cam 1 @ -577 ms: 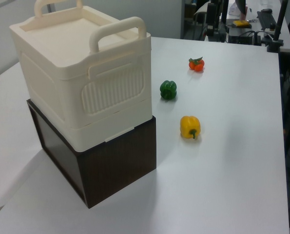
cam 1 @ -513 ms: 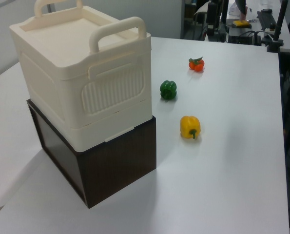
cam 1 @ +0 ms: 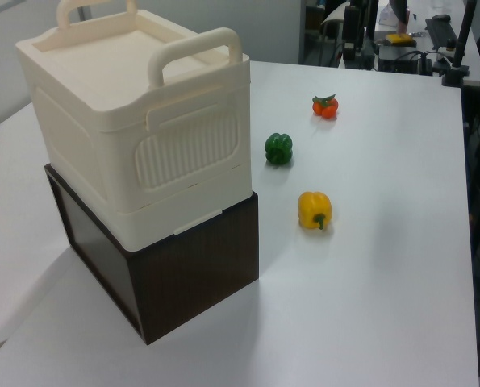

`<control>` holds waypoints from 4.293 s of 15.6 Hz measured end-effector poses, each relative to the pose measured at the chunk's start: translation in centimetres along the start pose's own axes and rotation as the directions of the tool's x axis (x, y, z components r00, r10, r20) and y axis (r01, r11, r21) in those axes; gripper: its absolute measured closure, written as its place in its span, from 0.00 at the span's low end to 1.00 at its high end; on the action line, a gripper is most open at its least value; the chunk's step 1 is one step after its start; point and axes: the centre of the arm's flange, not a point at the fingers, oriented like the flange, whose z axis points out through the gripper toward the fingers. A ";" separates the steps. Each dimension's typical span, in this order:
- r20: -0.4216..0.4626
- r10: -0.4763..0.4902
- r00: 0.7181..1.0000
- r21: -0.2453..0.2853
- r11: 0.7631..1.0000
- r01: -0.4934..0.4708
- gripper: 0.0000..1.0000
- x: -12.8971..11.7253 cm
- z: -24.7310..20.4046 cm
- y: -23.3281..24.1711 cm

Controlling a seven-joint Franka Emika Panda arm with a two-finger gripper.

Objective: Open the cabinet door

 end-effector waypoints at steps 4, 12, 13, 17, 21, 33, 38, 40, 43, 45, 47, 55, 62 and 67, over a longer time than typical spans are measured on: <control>-0.003 -0.001 1.000 0.000 1.000 0.001 0.00 -0.1 -0.2 -0.1; -0.006 -0.153 0.988 0.001 0.988 0.153 0.00 -0.2 -0.3 -0.2; -0.010 -0.213 0.977 0.006 0.977 0.213 0.00 -0.1 -0.3 -0.4; -0.052 -0.446 0.893 0.038 0.893 0.449 0.00 -0.1 -1.0 -1.6; -0.089 -0.616 0.783 0.024 0.785 0.620 0.18 0.1 -1.7 -5.2; -0.305 -0.742 0.598 -0.076 0.644 0.761 0.54 3.4 0.7 -18.6; -0.378 -0.740 0.556 -0.100 0.630 0.770 0.66 4.9 2.2 -21.2; -0.402 -0.738 0.541 -0.106 0.625 0.773 0.69 5.1 2.3 -22.1; -0.439 -0.727 0.529 -0.110 0.628 0.771 0.69 5.3 2.5 -23.5; -0.461 -0.720 0.520 -0.116 0.629 0.768 0.69 5.5 2.6 -24.0; -0.476 -0.708 0.522 -0.116 0.639 0.761 0.69 5.9 2.9 -24.1; -0.495 -0.694 0.522 -0.112 0.647 0.754 0.86 6.2 3.2 -24.7; -0.473 -0.694 0.543 -0.099 0.654 0.750 0.86 5.9 3.1 -24.0; -0.389 -0.697 0.602 -0.072 0.675 0.734 0.86 5.2 2.1 -20.6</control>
